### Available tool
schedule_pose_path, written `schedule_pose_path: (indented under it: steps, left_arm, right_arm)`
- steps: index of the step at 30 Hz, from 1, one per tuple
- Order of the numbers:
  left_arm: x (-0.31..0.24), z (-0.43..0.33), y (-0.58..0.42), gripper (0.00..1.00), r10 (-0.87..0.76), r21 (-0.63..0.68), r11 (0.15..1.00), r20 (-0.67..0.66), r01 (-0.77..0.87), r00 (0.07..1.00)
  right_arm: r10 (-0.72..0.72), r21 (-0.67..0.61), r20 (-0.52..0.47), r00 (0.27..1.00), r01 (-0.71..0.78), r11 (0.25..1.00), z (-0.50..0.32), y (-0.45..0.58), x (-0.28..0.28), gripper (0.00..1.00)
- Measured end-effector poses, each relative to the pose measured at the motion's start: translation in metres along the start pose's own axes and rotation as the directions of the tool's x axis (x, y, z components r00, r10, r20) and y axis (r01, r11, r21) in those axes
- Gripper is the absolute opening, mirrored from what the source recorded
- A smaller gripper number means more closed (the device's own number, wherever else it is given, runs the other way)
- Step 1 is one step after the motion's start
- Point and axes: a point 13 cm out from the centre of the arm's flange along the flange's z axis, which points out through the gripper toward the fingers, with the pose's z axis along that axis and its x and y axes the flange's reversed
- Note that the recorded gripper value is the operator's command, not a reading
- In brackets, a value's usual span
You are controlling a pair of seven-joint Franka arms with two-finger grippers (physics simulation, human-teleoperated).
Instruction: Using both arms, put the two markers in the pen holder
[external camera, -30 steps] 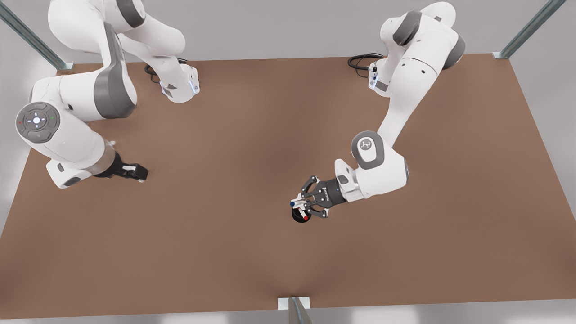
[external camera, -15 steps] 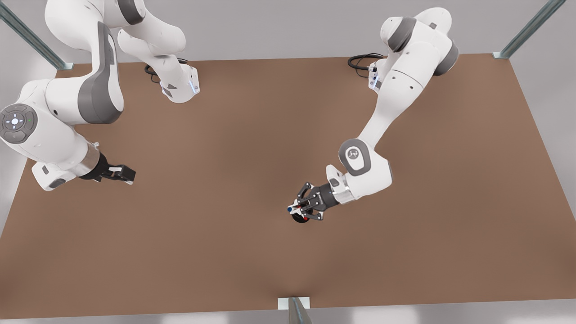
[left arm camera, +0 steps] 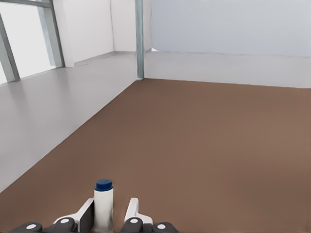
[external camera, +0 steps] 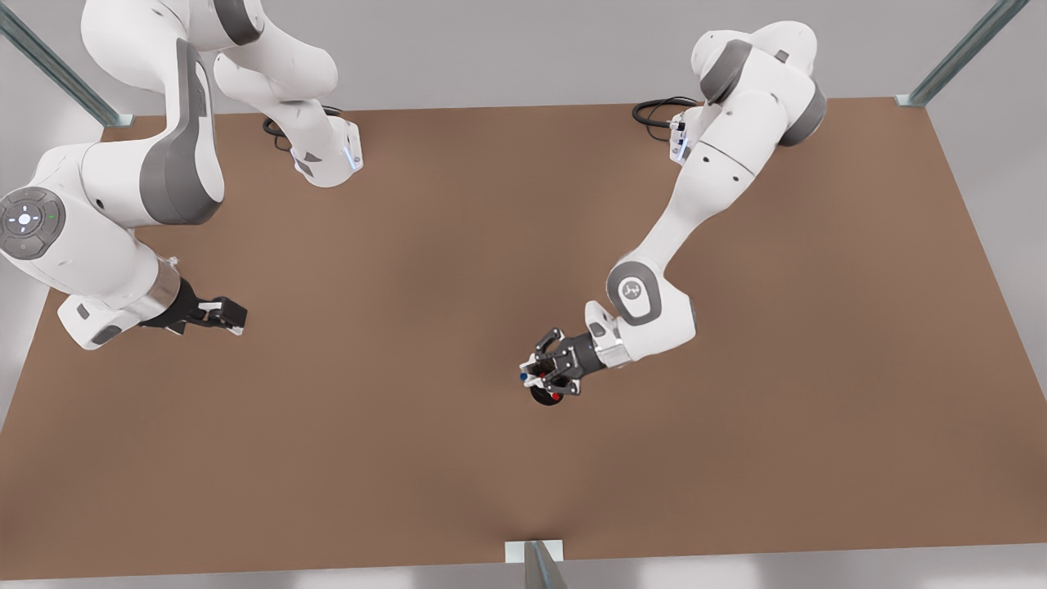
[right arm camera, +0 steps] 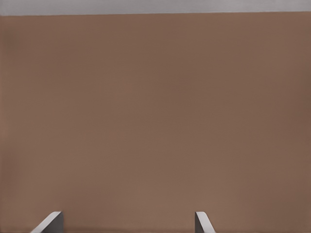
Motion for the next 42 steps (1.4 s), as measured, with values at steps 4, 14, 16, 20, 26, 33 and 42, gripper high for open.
schedule_pose_path:
  steps: [4,14,16,20,26,33,42]
  left_arm:
    - [0.009,0.004,-0.004,1.00,-0.007,0.004,1.000,0.011,0.007,1.000]
    - [-0.029,-0.141,0.095,1.00,0.263,-0.040,0.962,-0.118,-0.269,0.958]
    - [-0.061,-0.228,0.129,1.00,0.394,0.023,0.915,-0.264,-0.402,0.880]
    - [-0.066,-0.390,0.139,1.00,0.285,0.074,0.950,-0.609,-0.304,0.740]
    - [-0.091,-0.523,0.070,1.00,-0.144,-0.218,0.973,-0.839,-0.082,0.524]
    - [-0.056,-0.520,0.074,1.00,-0.514,-0.495,0.854,-0.762,0.156,0.393]
    - [-0.047,-0.520,0.068,1.00,-0.760,-0.706,0.649,-0.586,0.283,0.280]
  right_arm:
    - [-0.011,0.000,0.000,1.000,0.011,1.000,0.000,0.000,0.000,1.00]
    - [-0.029,0.000,-0.002,1.000,0.029,1.000,0.000,0.000,0.000,1.00]
    - [-0.031,0.000,-0.002,1.000,0.031,1.000,0.000,0.000,0.001,1.00]
    - [-0.034,0.000,-0.003,0.999,0.034,0.999,0.000,-0.002,0.001,1.00]
    - [-0.042,0.000,-0.002,0.999,0.042,0.999,0.000,0.000,0.001,1.00]
    - [-0.047,0.000,-0.003,0.999,0.047,0.999,0.000,0.001,0.001,1.00]
    - [-0.128,-0.026,-0.065,0.990,0.126,0.992,-0.009,0.037,0.025,1.00]
